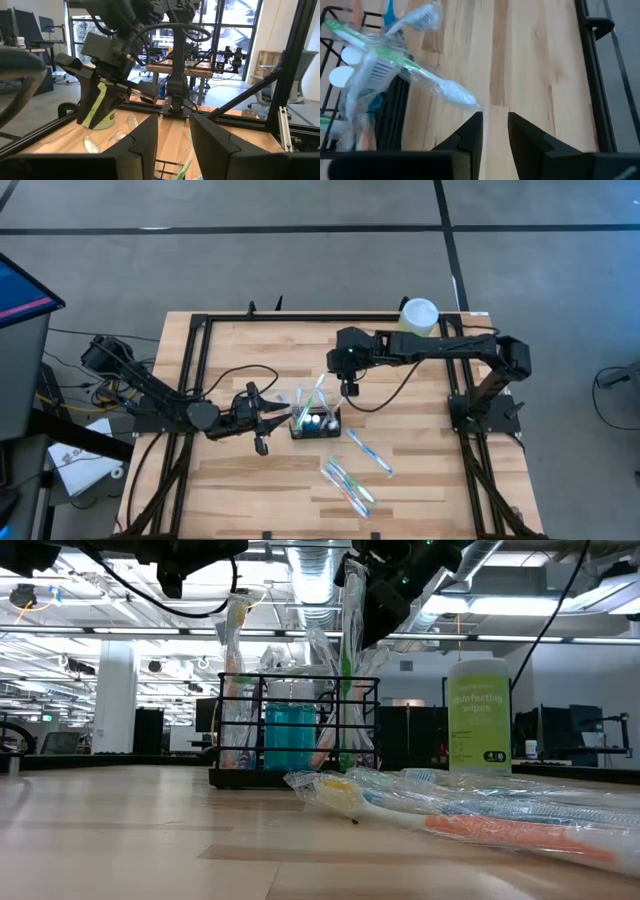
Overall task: Pick & Place toothbrushing station
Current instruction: Put the green toothbrush into the mesh
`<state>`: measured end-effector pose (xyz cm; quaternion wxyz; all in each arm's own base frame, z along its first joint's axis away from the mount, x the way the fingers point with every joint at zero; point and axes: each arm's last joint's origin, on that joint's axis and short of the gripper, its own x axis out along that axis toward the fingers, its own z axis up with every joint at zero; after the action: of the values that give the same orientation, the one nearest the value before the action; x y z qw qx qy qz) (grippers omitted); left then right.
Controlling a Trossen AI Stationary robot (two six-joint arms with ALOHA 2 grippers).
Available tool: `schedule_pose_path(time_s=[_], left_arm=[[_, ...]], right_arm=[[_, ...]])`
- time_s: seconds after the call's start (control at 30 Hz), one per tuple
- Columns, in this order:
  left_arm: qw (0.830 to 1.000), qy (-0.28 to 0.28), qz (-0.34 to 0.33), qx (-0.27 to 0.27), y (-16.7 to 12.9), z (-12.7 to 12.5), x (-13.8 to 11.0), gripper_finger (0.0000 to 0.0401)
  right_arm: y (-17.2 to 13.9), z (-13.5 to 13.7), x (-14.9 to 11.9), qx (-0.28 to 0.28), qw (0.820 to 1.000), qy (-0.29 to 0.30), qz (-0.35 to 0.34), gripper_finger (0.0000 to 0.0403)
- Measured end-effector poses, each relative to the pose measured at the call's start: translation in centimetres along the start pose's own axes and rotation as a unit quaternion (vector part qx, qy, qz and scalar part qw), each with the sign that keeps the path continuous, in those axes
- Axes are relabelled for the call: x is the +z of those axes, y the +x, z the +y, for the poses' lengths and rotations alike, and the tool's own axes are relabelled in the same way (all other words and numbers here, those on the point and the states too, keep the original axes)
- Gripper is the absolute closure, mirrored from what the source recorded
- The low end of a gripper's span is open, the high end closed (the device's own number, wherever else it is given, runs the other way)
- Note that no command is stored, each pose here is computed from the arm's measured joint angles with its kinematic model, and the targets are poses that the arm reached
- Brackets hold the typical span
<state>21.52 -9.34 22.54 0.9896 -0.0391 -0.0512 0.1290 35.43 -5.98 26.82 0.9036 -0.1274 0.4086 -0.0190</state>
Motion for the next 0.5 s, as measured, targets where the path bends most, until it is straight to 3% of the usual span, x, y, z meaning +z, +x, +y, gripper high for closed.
schedule_pose_path(time_s=[0.5], left_arm=[[1.000, 0.000, 0.000, 0.000, 0.00, 0.00, 0.00, 0.0293]], right_arm=[[0.30, 0.17, -0.31, 0.001, 1.000, 0.000, -0.001, 0.0321]])
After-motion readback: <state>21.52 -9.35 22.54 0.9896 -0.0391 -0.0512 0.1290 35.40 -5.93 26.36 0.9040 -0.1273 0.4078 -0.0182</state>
